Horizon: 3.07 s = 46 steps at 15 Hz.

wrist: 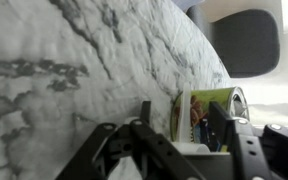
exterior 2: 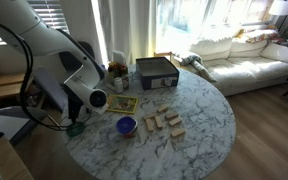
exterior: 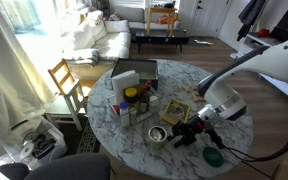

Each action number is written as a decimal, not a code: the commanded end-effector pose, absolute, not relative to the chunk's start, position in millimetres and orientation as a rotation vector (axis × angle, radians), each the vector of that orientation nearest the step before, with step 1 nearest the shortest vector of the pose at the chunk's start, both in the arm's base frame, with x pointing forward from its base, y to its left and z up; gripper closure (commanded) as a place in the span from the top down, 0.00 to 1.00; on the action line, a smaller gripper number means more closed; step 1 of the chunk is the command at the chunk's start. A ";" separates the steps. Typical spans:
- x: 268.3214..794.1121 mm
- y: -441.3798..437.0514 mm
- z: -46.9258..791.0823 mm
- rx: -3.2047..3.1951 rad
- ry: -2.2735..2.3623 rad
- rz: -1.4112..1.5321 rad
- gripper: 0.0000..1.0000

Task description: Pour the contents of the small plastic cup into the can on the left

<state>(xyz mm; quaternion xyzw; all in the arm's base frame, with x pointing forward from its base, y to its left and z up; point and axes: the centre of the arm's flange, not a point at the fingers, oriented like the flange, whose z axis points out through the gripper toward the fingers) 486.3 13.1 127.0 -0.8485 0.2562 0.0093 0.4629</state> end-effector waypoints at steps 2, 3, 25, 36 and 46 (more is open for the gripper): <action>473.3 15.7 122.7 -2.057 0.738 -0.019 0.25; 472.8 15.4 122.2 -2.050 0.754 -0.026 0.16; 500.0 50.9 233.8 -2.513 -0.062 0.263 0.01; 521.4 104.5 250.5 -2.687 -0.249 0.322 0.01; 555.8 147.8 259.2 -3.009 -0.427 0.481 0.01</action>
